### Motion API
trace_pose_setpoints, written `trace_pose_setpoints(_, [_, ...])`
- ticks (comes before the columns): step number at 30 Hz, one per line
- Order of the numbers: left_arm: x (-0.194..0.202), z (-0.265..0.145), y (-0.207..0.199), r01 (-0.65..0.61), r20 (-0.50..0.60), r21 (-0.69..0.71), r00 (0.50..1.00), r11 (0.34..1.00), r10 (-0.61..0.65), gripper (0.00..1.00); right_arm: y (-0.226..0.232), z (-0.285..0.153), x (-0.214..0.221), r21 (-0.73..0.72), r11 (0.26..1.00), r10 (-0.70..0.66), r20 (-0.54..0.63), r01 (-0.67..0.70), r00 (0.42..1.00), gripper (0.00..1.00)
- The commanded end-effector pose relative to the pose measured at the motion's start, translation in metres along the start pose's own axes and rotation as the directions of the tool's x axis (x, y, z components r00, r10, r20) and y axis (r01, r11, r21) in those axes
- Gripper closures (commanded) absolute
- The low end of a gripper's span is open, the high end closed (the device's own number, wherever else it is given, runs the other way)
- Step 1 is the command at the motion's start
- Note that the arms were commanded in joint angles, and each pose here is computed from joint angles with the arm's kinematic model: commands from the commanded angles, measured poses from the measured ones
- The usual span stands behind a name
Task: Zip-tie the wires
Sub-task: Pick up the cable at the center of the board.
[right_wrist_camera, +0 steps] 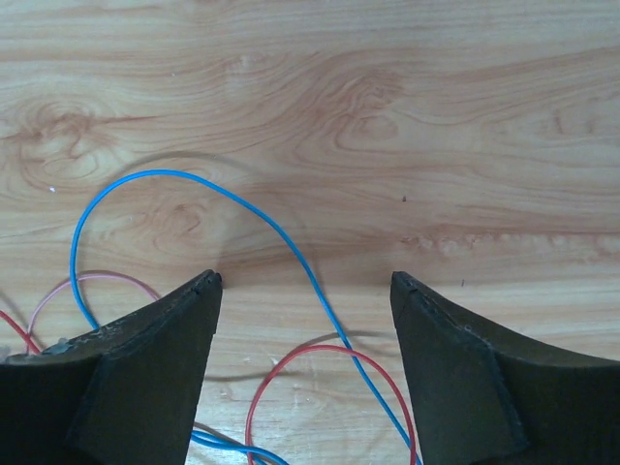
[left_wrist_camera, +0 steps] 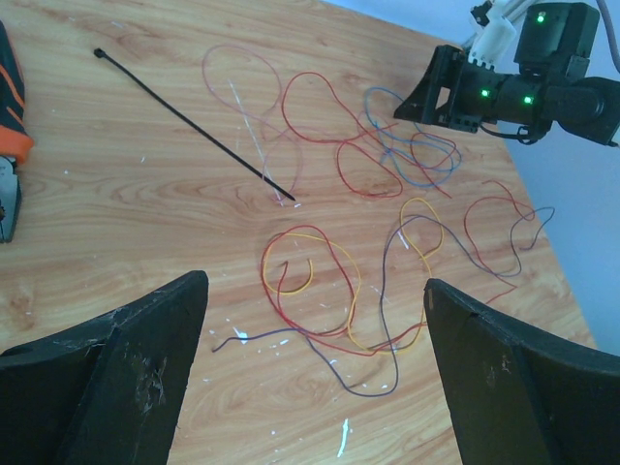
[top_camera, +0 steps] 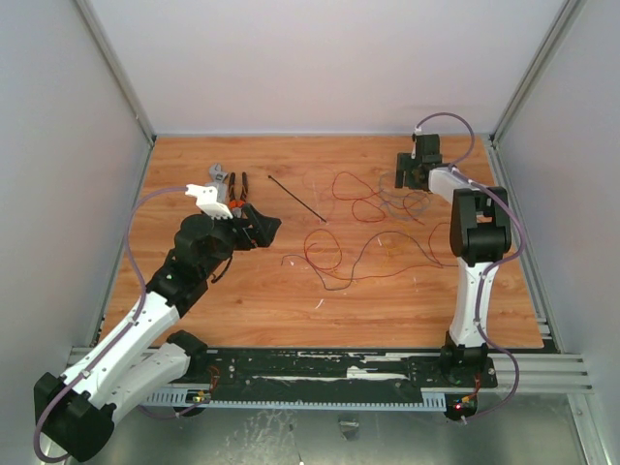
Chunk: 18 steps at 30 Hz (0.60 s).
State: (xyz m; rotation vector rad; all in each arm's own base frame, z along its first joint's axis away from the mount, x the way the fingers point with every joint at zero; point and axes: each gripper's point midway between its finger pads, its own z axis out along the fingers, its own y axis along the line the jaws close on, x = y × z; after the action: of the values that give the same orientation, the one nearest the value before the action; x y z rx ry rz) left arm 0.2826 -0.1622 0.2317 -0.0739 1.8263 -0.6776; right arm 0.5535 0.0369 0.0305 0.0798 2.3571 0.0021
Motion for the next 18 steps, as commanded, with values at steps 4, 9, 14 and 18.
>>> trace_pose_setpoints(4, [-0.001, 0.001, 0.003, -0.005, 0.007, -0.005, 1.0, 1.0, 0.005, 0.02, 0.005, -0.001, -0.012, -0.02, 0.999, -0.031, 0.038, 0.032, 0.999, 0.35])
trace_pose_setpoints(9, [-0.001, 0.001, 0.005, -0.008, 0.006, -0.01, 1.0, 1.0, 0.008, 0.02, 0.006, 0.003, -0.008, -0.033, 0.999, -0.03, 0.03, 0.031, 0.999, 0.49])
trace_pose_setpoints(14, [-0.003, 0.0, 0.004, -0.01, 0.01, -0.007, 1.0, 1.0, 0.01, 0.02, 0.013, 0.0, -0.017, -0.067, 0.997, -0.03, 0.049, 0.033, 0.998, 0.78])
trace_pose_setpoints(18, [-0.018, -0.001, -0.005, -0.038, 0.027, 0.013, 0.999, 0.999, 0.038, 0.02, 0.014, -0.016, -0.044, -0.071, 0.995, -0.057, 0.109, 0.065, 0.992, 0.96])
